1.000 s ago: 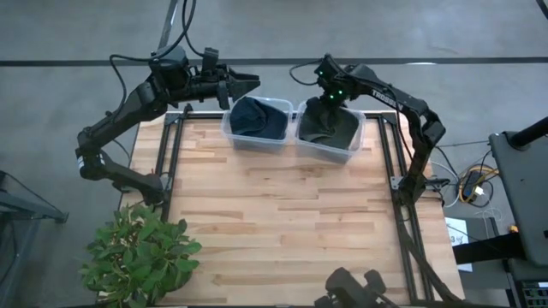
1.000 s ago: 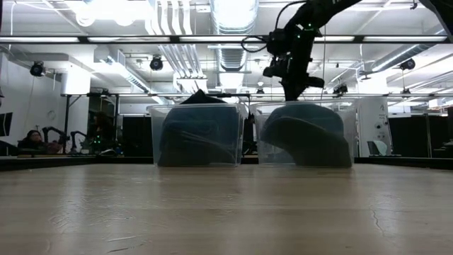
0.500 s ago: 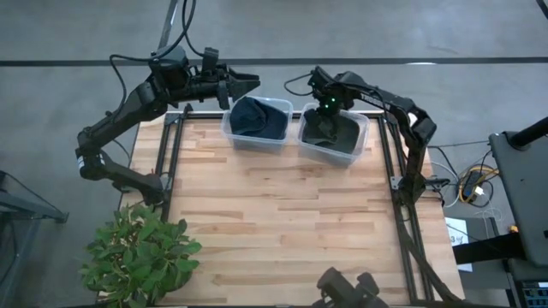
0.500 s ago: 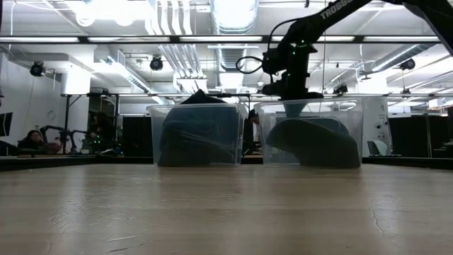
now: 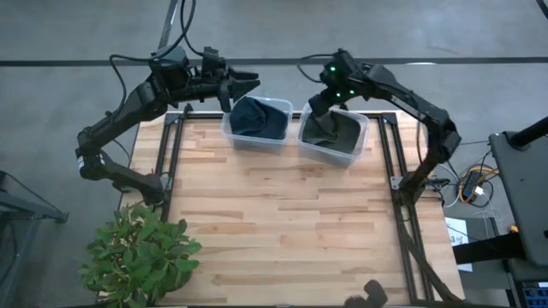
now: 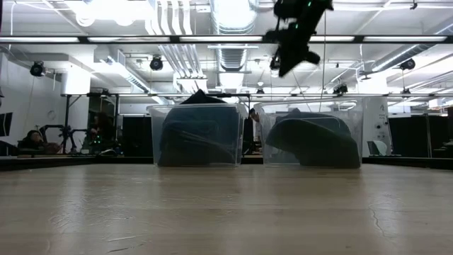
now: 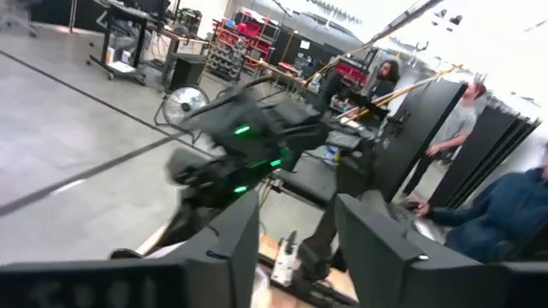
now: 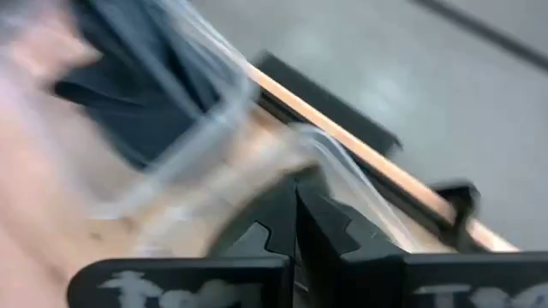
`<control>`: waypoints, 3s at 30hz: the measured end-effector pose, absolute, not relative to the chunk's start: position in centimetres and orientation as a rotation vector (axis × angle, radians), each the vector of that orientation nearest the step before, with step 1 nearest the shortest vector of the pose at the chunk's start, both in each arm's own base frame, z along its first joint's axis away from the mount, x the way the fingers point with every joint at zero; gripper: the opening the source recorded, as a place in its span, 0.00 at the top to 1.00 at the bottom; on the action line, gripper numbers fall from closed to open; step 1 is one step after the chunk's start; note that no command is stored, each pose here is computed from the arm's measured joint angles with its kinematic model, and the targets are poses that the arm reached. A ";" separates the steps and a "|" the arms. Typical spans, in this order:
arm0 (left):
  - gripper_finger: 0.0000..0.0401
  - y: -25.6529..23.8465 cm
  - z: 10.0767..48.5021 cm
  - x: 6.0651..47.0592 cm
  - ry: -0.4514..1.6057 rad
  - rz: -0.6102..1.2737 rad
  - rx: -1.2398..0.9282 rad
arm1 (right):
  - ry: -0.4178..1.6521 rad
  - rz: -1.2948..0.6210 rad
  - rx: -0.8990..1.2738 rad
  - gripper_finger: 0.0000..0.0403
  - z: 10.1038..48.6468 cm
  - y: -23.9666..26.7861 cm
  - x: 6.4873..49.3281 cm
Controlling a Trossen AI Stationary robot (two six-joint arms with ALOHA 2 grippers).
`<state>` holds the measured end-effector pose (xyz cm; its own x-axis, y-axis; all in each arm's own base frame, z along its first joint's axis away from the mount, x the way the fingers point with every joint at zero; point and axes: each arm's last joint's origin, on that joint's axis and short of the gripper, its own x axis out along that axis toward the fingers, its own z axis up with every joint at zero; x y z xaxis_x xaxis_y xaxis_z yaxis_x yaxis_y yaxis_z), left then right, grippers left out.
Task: Pick & Place hat
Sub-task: Return to Home Position
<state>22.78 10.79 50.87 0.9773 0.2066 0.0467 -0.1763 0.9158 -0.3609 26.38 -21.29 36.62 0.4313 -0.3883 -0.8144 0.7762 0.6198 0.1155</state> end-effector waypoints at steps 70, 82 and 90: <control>1.00 5.0 19.1 11.4 -0.100 0.221 -0.274 | 0.016 0.013 0.253 0.98 17.6 -2.0 12.5; 1.00 3.4 17.2 10.9 -0.058 0.159 -0.304 | 0.043 -0.056 0.196 0.98 16.3 -2.1 12.4; 1.00 2.9 16.6 11.1 -0.010 0.281 -0.264 | 0.090 -0.062 0.228 0.98 15.9 -2.1 12.4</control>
<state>11.08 2.93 16.60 0.9609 0.2757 -0.0268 -0.2731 0.9265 -0.2588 12.35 -2.15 15.88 0.9941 -0.0513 -0.0959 0.0717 0.9722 0.2228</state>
